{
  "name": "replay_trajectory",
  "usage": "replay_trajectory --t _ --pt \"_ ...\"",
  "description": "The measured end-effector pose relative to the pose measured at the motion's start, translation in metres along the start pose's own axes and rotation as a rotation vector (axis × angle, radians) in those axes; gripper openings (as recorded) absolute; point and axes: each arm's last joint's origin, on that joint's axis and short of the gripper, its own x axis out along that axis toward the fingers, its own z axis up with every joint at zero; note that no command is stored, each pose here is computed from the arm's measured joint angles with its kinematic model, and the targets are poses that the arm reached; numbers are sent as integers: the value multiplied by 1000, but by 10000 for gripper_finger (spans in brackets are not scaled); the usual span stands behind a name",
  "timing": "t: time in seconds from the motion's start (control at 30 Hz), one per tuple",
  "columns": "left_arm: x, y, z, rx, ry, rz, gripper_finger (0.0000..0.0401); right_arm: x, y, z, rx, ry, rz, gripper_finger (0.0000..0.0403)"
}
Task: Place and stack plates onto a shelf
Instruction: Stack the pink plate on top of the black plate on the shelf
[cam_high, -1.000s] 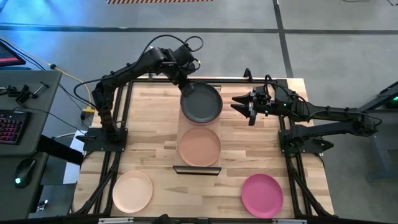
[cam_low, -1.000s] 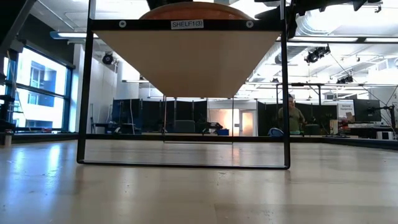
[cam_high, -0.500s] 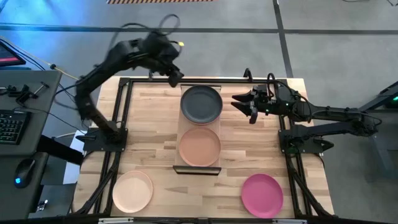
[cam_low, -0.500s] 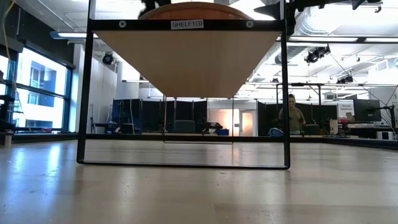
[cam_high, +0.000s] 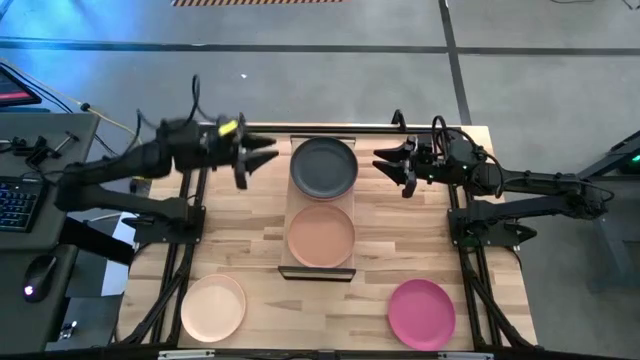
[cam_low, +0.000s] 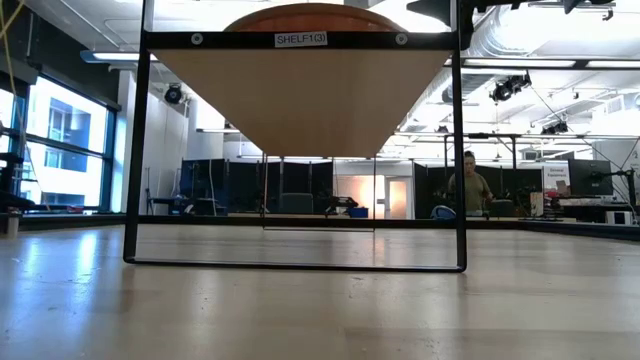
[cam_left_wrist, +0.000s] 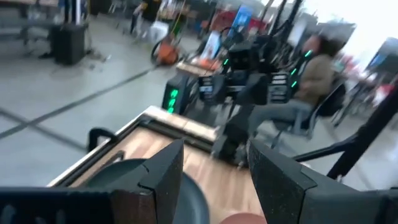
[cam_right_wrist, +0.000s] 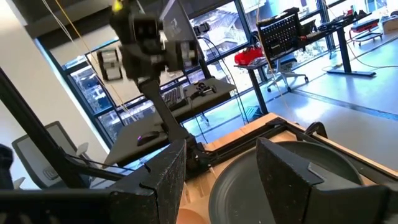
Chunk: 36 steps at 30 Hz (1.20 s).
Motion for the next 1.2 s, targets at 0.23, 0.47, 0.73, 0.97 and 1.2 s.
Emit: replay_trajectory --t 0.23,0.47,0.73,0.97,1.2 --pt "-12 5 -51 -7 -106 -75 170 0 0 0 -15 0 0 177" --pt "-15 6 -54 -10 -136 -84 170 0 0 0 -15 0 0 177" --pt "-15 5 -53 -11 -145 -84 170 0 1 0 85 12 20 177" --pt "-15 6 -53 -28 -144 -84 170 -9 12 -36 454 540 225 177" --pt "-15 6 -53 -28 -144 -84 170 -47 35 -96 586 1157 13 177"
